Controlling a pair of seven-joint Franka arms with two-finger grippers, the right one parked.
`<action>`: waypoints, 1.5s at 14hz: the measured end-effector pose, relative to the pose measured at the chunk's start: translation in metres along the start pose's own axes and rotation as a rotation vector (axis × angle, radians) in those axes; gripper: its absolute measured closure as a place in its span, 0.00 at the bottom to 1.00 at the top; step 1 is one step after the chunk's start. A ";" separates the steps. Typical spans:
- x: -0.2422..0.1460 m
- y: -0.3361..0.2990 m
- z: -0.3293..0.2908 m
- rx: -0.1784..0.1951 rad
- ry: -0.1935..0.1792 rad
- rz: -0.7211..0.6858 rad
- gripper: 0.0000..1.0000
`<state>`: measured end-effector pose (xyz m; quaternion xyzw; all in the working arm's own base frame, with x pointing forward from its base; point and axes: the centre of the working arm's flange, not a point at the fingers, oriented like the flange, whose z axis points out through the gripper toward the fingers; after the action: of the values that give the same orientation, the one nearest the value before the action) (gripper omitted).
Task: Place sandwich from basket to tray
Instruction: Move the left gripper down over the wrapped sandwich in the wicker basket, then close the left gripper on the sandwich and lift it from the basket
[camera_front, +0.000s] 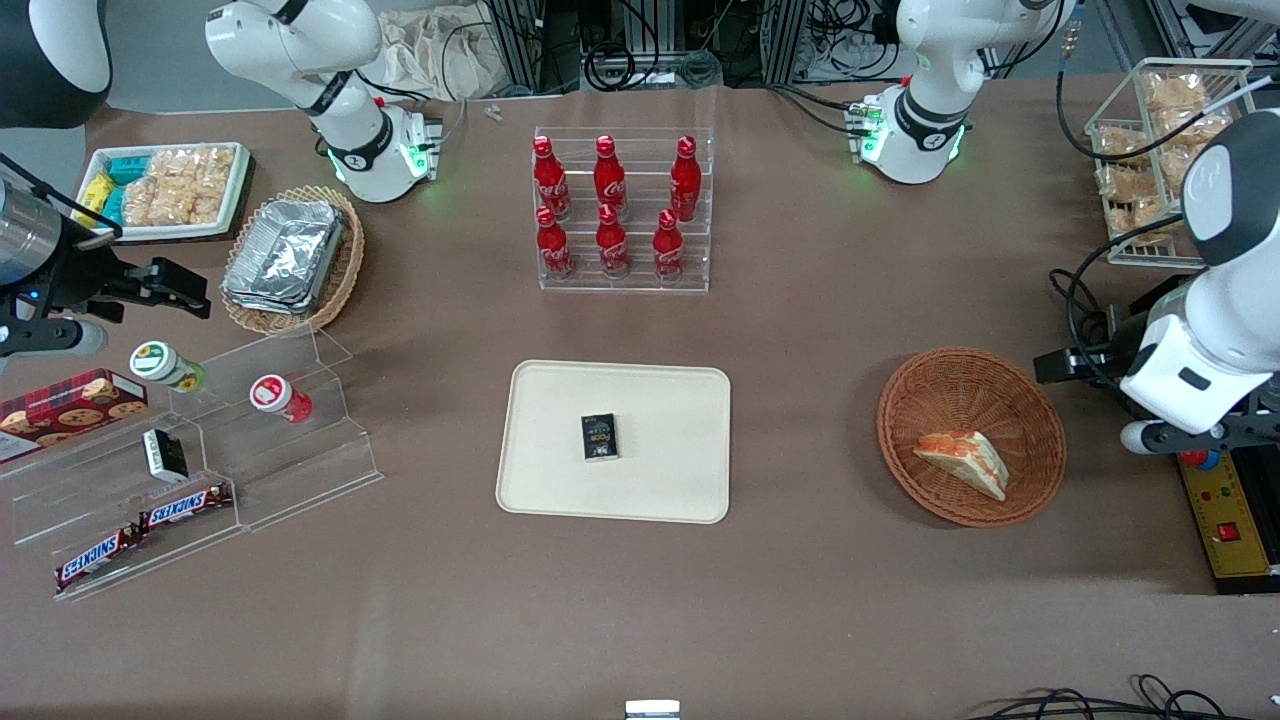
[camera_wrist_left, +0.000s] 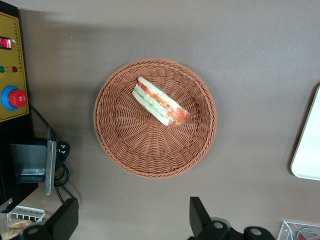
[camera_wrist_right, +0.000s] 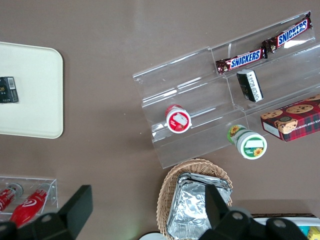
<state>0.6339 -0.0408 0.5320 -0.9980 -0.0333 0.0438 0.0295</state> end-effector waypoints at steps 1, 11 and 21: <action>0.000 0.000 0.001 0.000 -0.003 0.000 0.00; 0.040 0.014 0.103 -0.036 0.010 -0.506 0.00; 0.068 0.020 0.229 -0.004 -0.032 -0.790 0.00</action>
<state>0.6827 -0.0433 0.2971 -0.9077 -0.4152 0.0447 0.0416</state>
